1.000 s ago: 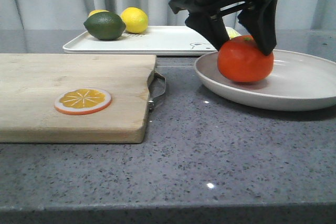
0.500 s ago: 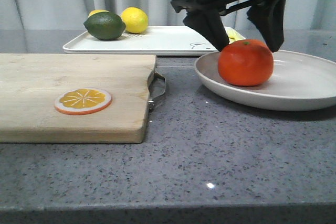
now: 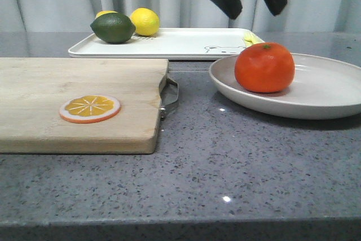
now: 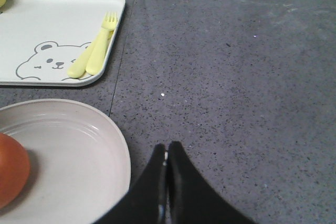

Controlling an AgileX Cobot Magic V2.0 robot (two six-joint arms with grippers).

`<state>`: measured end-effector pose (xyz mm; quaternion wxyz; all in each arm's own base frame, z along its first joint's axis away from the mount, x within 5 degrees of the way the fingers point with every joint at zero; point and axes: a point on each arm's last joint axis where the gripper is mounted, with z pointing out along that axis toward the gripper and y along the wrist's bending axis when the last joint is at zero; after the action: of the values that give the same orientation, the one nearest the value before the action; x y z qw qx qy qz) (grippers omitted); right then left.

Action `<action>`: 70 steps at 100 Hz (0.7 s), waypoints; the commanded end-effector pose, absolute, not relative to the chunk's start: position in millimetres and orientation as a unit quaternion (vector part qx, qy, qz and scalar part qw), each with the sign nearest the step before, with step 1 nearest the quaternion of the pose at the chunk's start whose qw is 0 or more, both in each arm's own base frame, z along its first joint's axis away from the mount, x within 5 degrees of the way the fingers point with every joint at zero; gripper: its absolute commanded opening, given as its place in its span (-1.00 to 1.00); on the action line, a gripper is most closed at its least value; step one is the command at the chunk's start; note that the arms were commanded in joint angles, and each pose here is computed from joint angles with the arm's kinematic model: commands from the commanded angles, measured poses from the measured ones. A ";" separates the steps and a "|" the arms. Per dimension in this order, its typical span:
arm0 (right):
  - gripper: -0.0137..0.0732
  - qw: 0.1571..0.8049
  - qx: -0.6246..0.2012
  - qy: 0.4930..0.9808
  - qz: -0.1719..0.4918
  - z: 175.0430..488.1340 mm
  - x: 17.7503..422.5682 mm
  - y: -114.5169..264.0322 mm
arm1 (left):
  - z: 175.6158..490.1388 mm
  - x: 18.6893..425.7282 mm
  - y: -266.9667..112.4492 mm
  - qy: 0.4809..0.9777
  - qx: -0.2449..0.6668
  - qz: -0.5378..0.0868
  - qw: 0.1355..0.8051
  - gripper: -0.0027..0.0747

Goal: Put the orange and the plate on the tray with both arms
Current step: 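Open the left gripper and lift it away from the orange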

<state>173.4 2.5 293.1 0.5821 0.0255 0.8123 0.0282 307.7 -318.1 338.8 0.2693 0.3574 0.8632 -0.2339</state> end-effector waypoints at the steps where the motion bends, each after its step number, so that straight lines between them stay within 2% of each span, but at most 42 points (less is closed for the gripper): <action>1: -0.82 0.623 0.023 0.782 0.025 310.7 176.8 1.8 | 386.3 293.9 -304.3 0.838 0.352 -0.256 0.329 -0.26; 14: -0.82 0.617 0.023 0.786 0.025 309.4 176.5 1.9 | 395.5 286.4 -297.1 0.834 0.352 -0.259 0.337 -0.62; 28: -0.82 0.605 0.023 0.795 0.025 306.7 175.8 2.0 | 400.9 278.1 -289.2 0.833 0.350 -0.260 0.341 -0.83; 46: -0.82 0.584 0.022 0.811 0.026 308.3 175.4 2.3 | 410.5 265.2 -274.5 0.829 0.349 -0.257 0.353 -0.98; 65: -0.80 0.547 0.021 0.837 0.027 322.4 181.4 3.0 | 413.5 253.6 -248.5 0.832 0.333 -0.246 0.369 -0.98; 70: -0.73 0.529 0.020 0.848 0.027 325.4 185.0 3.2 | 411.8 251.6 -238.8 0.835 0.323 -0.244 0.374 -0.98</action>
<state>177.9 3.6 305.0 0.5126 0.0233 0.8578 0.0292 262.8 -258.6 379.7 0.3078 0.3501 0.8567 -0.2207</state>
